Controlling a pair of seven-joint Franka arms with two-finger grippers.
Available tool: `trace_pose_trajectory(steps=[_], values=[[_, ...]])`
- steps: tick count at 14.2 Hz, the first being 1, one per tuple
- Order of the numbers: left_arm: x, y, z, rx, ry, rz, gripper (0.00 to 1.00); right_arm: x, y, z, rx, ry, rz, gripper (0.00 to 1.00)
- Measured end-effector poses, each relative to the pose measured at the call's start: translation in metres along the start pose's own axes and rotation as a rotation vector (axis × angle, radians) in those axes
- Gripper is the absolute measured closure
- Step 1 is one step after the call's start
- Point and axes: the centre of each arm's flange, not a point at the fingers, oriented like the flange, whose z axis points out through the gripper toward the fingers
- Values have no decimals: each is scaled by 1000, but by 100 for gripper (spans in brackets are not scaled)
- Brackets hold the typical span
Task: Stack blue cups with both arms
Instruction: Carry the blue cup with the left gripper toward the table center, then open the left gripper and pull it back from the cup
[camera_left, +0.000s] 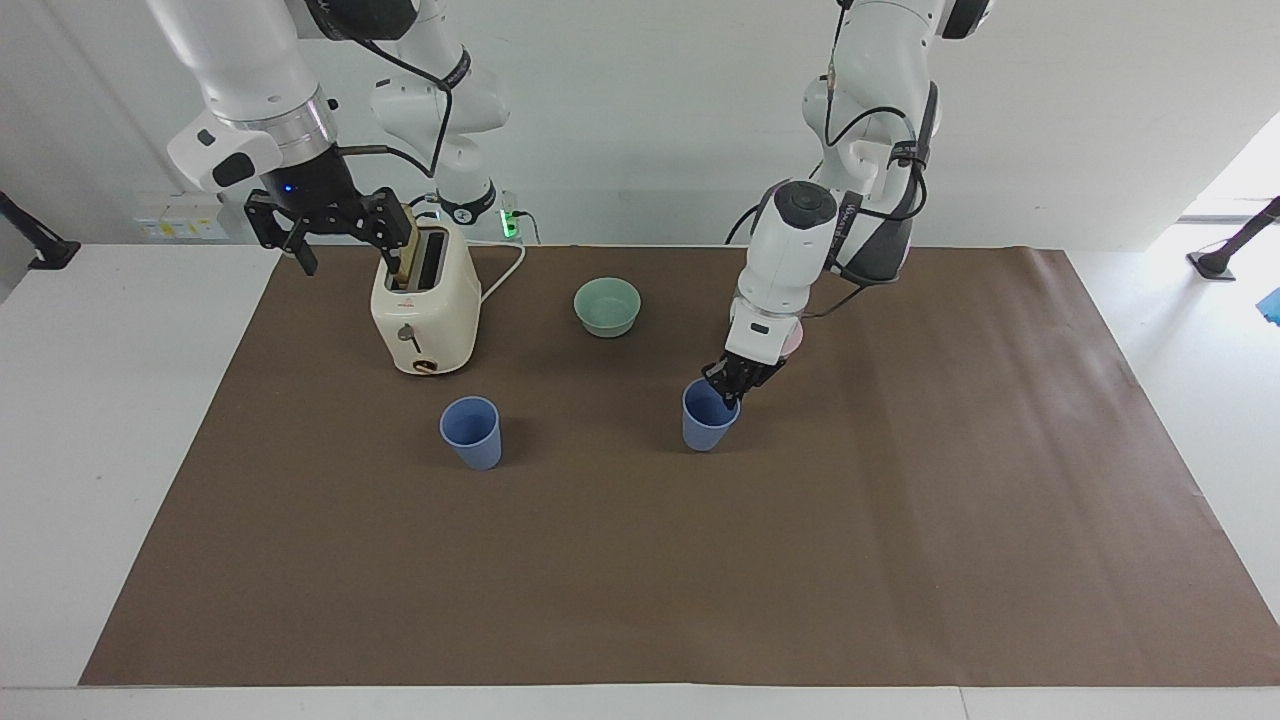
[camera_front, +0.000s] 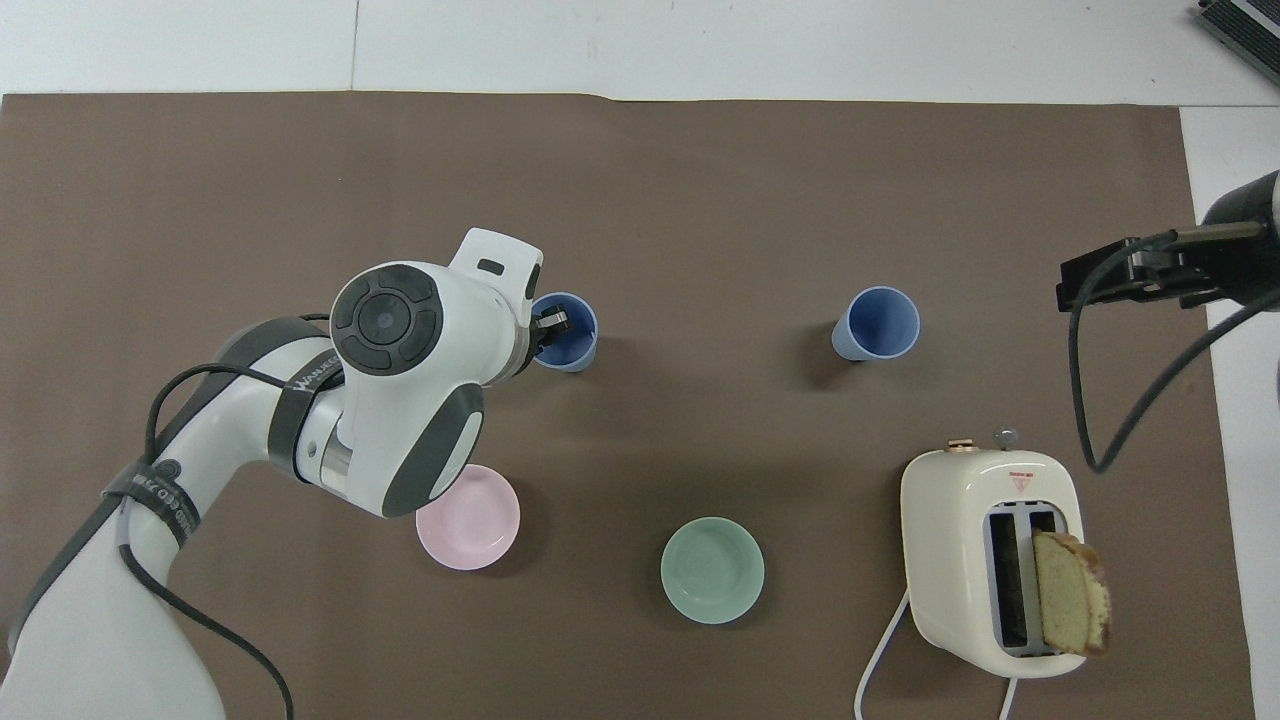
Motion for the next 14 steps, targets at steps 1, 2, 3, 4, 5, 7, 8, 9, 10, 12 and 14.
trace_pose_trajectory(steps=[1, 2, 3, 4, 5, 7, 8, 9, 10, 12, 14], values=[[-1, 1, 3, 8, 4, 10, 96, 0, 0, 0, 0, 0, 0, 0], [-2, 1, 5, 11, 5, 13, 96, 0, 0, 0, 0, 0, 0, 0], [-1, 1, 6, 13, 5, 13, 96, 0, 0, 0, 0, 0, 0, 0], [-1, 0, 6, 13, 6, 13, 96, 0, 0, 0, 0, 0, 0, 0], [-1, 0, 6, 13, 6, 12, 96, 0, 0, 0, 0, 0, 0, 0], [0, 1, 5, 8, 11, 11, 90, 0, 0, 0, 0, 0, 0, 0], [1, 1, 5, 5, 14, 7, 82, 0, 0, 0, 0, 0, 0, 0], [1, 1, 5, 3, 15, 2, 82, 0, 0, 0, 0, 0, 0, 0], [1, 1, 5, 3, 16, -3, 76, 0, 0, 0, 0, 0, 0, 0], [3, 0, 4, 4, 19, -28, 54, 0, 0, 0, 0, 0, 0, 0], [9, -3, 0, 23, 33, -30, 33, 0, 0, 0, 0, 0, 0, 0]])
